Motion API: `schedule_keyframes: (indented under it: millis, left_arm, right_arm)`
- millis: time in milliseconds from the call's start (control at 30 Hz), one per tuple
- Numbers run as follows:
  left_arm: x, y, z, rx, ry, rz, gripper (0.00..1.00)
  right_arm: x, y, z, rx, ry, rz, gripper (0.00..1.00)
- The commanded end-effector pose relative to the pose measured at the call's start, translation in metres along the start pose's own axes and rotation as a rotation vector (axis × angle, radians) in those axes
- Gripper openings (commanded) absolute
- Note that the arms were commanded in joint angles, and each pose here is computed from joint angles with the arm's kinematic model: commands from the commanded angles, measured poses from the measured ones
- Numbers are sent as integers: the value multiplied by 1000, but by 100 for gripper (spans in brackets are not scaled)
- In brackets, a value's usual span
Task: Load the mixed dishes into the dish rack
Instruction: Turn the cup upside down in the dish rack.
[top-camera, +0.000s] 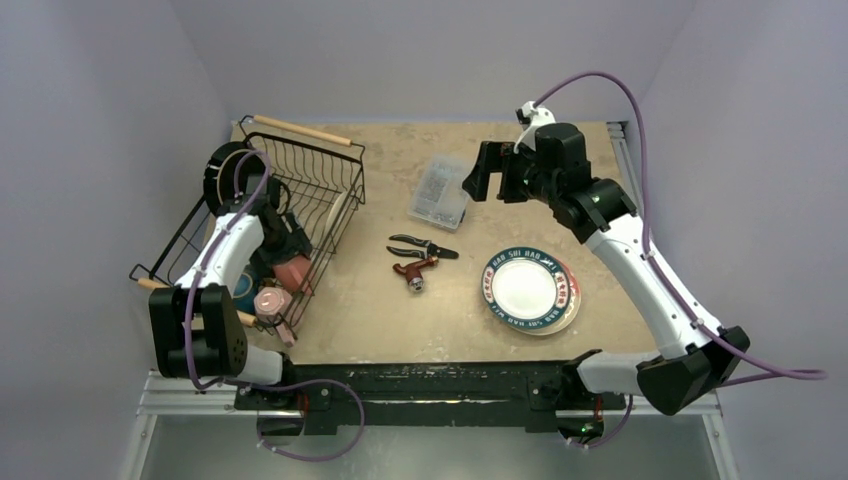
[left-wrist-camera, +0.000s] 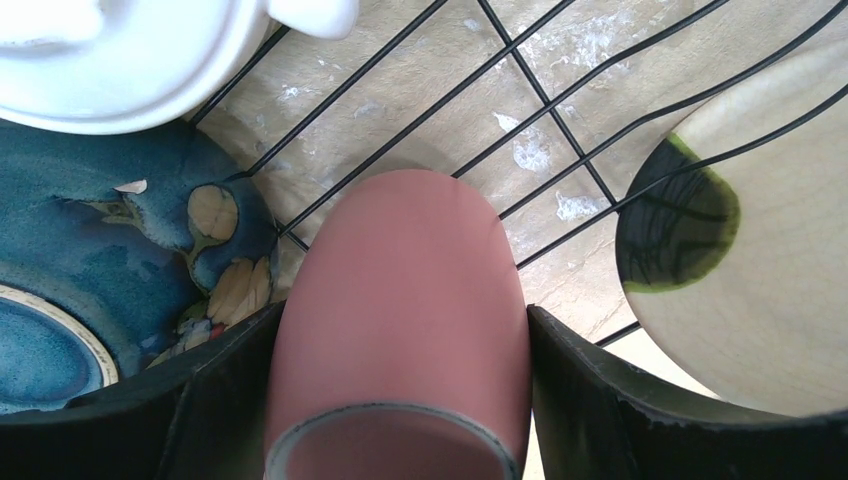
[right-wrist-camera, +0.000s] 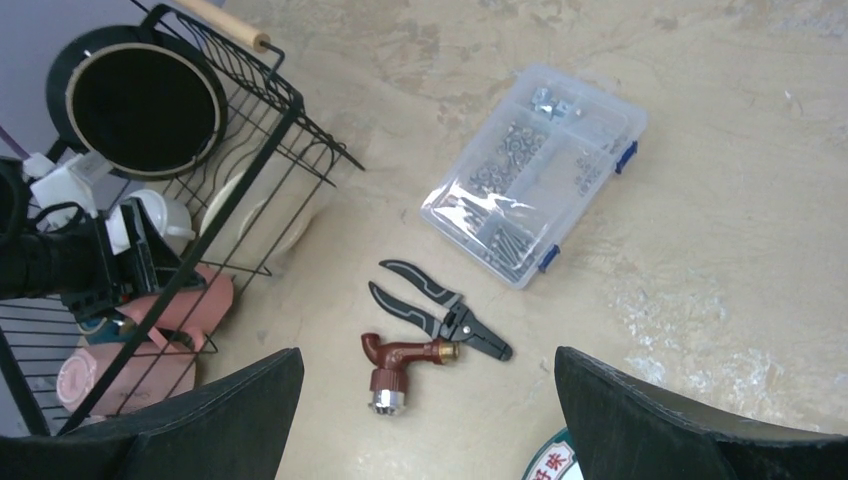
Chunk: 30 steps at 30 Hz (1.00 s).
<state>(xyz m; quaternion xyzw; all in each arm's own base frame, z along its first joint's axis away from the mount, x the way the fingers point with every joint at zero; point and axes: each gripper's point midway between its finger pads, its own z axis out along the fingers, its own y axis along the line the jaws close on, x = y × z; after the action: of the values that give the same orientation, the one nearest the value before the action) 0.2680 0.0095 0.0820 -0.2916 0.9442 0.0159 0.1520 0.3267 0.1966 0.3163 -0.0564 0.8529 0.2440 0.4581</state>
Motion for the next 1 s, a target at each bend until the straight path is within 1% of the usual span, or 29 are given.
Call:
schedule_keyframes:
  millis: [0,33,200,233,300,367,433,533,600,667,767,833,900,967]
  left_arm:
    - [2,-3,2,23,-9,-31,42]
    - [4,-2,3,21,-6,-37,49]
    - [7,1,-7,15,4,-32,74]
    - [7,2,-11,14,6,-32,84]
    - [8,1,-18,18,10,-37,98]
    - [8,1,-27,22,13,-41,100]
    - [8,2,-36,27,7,-47,100]
    - [7,5,-47,22,-7,-47,100]
    - [7,10,-54,2,-12,-44,100]
    - [6,14,-62,0,-32,-38,100]
    - [3,17,-79,9,-79,-28,100]
    - [-2,17,-96,35,-118,31,100]
    - [-3,6,-117,85,-145,134,100]
    - [3,-20,-138,164,-170,270,100]
  right_arm:
    - [14,-12,6,28,32,-7,99]
    - [21,-18,9,47,48,-6,99]
    - [51,-47,19,126,122,26,99]
    - [59,-54,20,140,144,44,99]
    - [76,-70,22,173,187,92,99]
    - [90,-89,21,217,213,151,99]
    - [99,-110,17,269,227,218,99]
    - [120,-147,9,412,270,261,97]
    - [140,-168,-3,516,342,282,97]
    - [156,-181,-16,582,387,305,98]
    - [175,-198,-32,631,391,371,97]
    - [191,-210,-38,641,387,459,92]
    - [202,-215,-40,627,386,539,87]
    - [211,-219,-44,636,399,570,84]
